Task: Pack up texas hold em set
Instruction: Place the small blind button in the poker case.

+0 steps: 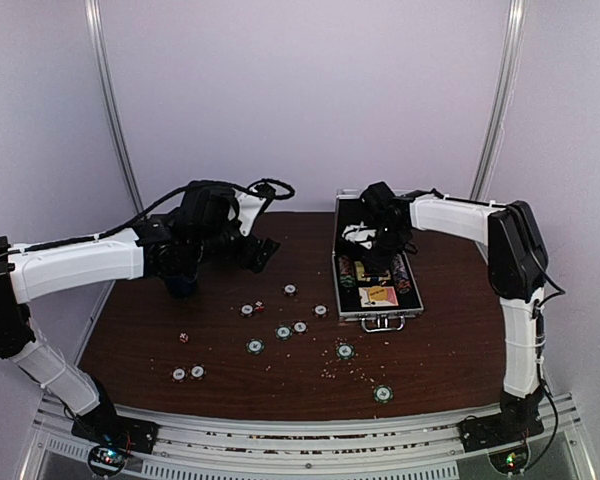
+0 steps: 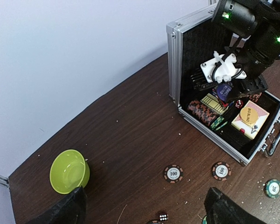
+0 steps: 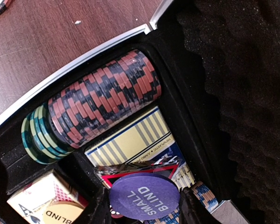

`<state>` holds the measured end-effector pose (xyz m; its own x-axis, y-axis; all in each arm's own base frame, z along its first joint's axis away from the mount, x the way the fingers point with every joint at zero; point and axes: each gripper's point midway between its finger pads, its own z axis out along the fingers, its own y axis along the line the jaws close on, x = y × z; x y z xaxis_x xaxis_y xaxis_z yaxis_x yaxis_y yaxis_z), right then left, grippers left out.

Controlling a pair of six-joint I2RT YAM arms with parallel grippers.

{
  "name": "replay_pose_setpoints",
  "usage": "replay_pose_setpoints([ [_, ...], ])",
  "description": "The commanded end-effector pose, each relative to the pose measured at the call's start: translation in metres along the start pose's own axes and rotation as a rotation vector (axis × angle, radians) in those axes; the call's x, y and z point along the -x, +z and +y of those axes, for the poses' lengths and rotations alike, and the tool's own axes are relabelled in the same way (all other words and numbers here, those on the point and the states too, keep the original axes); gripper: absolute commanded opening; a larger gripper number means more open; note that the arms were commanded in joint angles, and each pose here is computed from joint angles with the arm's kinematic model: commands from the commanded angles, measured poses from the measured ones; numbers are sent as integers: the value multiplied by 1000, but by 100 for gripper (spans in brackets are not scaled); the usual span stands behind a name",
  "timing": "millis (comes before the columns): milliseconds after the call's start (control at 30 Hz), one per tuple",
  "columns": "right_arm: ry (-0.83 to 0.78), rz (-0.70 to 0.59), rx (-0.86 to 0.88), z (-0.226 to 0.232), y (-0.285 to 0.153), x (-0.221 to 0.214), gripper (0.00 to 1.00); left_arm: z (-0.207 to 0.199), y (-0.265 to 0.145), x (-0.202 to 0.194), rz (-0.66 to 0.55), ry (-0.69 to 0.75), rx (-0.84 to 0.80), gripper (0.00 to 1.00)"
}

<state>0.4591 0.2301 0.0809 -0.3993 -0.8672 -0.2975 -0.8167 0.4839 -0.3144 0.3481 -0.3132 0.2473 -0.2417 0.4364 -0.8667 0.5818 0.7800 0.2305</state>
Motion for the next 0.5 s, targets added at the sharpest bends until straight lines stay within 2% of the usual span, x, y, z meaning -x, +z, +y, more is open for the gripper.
replay_pose_setpoints([
  [0,26,14,-50,-14,4,0,45,3,-5,9,-29,7,12,90],
  [233,34,32,-53,-16,10,-5,54,3,-5,9,-29,6,11,90],
  [467,39,-8,-6,-8,-5,2,59,3,-6,10,-32,6,9,90],
])
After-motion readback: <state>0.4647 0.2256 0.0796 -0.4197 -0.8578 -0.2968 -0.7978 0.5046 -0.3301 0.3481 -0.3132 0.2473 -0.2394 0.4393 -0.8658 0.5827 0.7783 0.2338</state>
